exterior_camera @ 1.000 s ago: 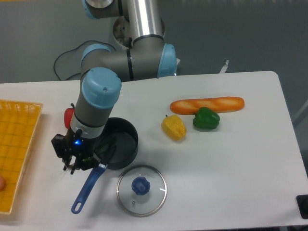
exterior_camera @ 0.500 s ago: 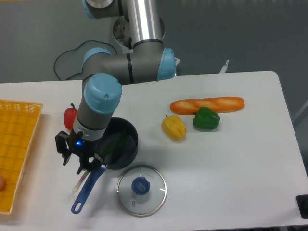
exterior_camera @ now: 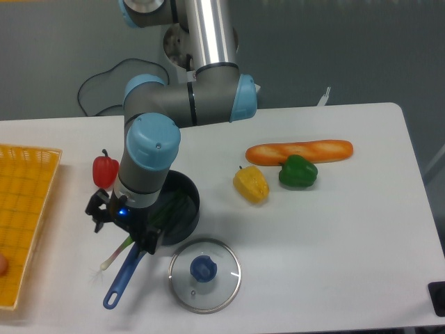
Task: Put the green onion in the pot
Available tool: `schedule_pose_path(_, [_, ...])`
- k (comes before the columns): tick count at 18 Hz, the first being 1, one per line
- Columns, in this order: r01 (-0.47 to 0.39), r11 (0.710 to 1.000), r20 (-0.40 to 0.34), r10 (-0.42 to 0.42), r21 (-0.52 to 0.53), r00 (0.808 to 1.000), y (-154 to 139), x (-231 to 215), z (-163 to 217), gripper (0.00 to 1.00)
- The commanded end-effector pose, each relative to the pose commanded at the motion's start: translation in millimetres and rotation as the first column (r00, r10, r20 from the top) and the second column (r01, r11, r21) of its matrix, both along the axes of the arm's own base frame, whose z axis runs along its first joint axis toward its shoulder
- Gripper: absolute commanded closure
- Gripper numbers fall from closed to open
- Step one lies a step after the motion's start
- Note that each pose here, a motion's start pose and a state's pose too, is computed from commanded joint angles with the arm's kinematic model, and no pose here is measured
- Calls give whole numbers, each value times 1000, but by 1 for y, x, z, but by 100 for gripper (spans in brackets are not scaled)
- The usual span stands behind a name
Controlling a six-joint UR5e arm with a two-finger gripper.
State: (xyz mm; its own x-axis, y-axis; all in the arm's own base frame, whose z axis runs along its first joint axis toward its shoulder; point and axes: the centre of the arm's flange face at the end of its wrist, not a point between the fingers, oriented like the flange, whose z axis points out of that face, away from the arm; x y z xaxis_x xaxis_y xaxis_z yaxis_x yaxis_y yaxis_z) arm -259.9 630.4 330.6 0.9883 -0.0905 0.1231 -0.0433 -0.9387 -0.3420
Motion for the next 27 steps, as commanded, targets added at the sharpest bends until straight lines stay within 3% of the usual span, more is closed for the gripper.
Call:
schedule_pose_path(5, [-28,999,-118,25,-25,993,-24,-27,27,0])
schedule_pose_path(7, [-1,999,-143,-3,-32,990,-34,-32,30,0])
schedule_pose_path(10, [25,995,-235,-47,-98,971,-55,-42,34,0])
schedule_pose_path(14, [123,971,-303,-183,-206,935,-74,-53,24,0])
schedule_pose_path(18, [113,964,-302,-185,-241,935,-98,-69,32,0])
schedule_pose_path(25, [263,915,-256,-345,-305,903,-145,-97,54,0])
schedule_pose_path(27, [275,909,-233,-355,-314,906,-156,-97,63,0])
